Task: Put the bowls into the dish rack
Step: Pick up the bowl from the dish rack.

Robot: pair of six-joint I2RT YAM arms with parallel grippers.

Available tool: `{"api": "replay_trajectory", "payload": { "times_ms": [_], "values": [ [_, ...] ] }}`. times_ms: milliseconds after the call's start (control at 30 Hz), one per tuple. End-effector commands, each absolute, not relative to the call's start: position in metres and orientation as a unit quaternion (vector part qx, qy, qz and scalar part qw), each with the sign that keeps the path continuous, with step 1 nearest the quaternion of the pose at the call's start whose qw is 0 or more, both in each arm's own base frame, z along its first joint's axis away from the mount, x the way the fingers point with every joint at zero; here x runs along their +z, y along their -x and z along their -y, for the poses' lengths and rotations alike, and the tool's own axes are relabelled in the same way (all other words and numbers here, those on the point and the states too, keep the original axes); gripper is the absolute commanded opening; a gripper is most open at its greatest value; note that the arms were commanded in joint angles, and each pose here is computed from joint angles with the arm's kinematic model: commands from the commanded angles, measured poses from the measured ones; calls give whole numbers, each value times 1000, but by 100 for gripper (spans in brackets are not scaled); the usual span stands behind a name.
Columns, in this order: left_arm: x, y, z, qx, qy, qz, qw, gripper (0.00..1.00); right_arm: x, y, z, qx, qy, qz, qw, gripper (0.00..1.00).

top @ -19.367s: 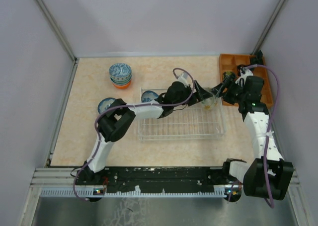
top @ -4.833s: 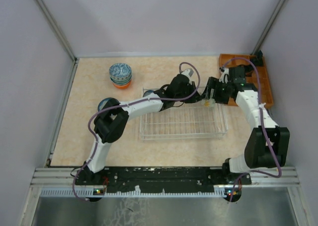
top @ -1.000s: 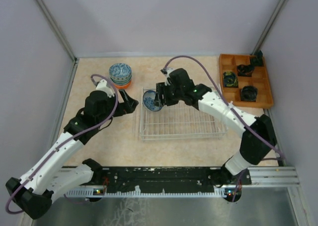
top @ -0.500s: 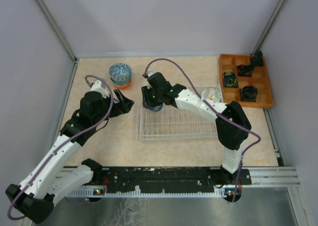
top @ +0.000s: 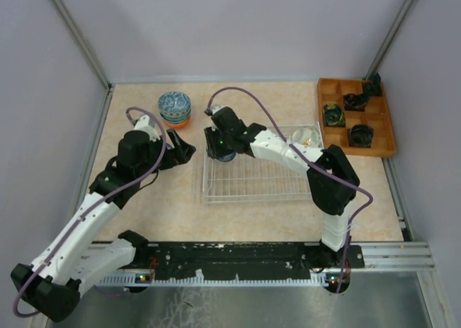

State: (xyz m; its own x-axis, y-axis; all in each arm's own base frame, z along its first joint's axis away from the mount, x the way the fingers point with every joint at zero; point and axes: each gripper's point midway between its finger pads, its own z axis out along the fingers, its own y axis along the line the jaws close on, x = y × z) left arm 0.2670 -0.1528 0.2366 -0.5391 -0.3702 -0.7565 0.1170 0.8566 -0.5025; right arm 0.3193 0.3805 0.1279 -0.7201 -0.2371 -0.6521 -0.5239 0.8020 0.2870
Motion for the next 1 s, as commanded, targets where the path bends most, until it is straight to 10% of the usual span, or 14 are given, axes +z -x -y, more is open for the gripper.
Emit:
{"api": "replay_trajectory", "payload": {
  "times_ms": [0, 367, 967],
  "values": [
    [236, -272, 157, -266, 70, -836, 474, 98, 145, -330, -399, 246, 230, -878, 339, 32],
    [236, -279, 166, -279, 66, -835, 470, 97, 144, -332, -397, 234, 241, -876, 345, 1],
    [256, -283, 184, -320, 40, -820, 474, 94, 256, -321, -331, 324, 183, -821, 434, 0]
  ]
}}
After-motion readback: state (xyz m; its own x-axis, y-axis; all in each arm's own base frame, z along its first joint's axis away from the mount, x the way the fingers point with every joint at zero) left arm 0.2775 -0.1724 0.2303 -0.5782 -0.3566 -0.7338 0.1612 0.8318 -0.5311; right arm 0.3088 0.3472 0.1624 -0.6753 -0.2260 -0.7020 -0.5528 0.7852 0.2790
